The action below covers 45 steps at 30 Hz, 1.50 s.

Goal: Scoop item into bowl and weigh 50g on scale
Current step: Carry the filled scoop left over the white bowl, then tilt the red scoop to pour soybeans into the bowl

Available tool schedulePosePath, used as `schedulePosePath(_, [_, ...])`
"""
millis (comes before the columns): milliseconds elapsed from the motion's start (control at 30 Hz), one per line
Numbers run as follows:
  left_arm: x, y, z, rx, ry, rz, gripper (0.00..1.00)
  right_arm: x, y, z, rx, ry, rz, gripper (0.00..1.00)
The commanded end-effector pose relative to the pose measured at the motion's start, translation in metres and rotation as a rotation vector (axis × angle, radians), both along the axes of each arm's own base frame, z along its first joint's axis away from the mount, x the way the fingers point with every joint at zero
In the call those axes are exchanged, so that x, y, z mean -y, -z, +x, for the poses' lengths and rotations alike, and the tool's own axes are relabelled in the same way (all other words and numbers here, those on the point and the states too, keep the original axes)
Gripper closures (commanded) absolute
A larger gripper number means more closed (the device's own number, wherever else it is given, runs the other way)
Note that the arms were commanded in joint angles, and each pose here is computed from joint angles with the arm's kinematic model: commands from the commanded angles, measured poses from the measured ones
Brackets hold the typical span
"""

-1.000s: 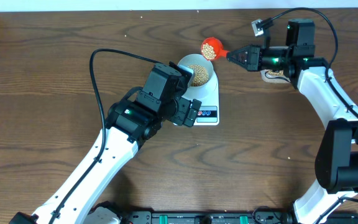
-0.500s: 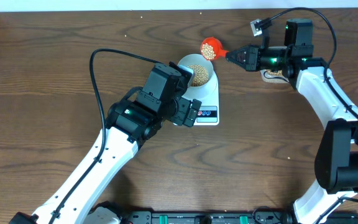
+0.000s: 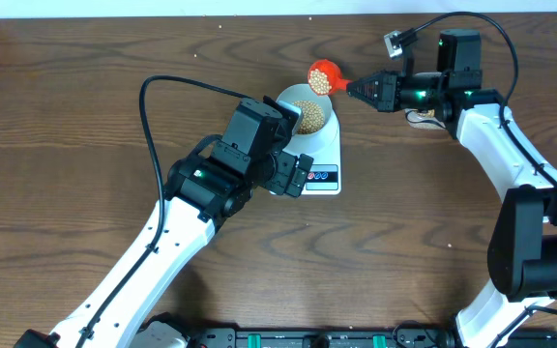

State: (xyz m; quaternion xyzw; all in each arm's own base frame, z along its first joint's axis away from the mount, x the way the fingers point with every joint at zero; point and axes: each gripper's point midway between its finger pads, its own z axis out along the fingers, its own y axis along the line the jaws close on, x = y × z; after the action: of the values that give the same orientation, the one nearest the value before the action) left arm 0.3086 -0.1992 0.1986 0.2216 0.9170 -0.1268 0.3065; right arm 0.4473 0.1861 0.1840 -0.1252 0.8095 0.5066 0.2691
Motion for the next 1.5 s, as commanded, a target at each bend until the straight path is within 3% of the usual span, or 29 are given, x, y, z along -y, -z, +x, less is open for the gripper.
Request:
schedulePosePath(0, [-0.002, 0.0, 0.002, 0.001, -0.014, 0.004, 0.02, -0.004, 0.005, -0.001, 0.012, -0.015, -0.009, 0.99])
schedulePosePath(1467, [-0.002, 0.0, 0.002, 0.001, -0.014, 0.004, 0.02, -0.025, 0.008, -0.003, 0.1, -0.054, -0.08, 0.99])
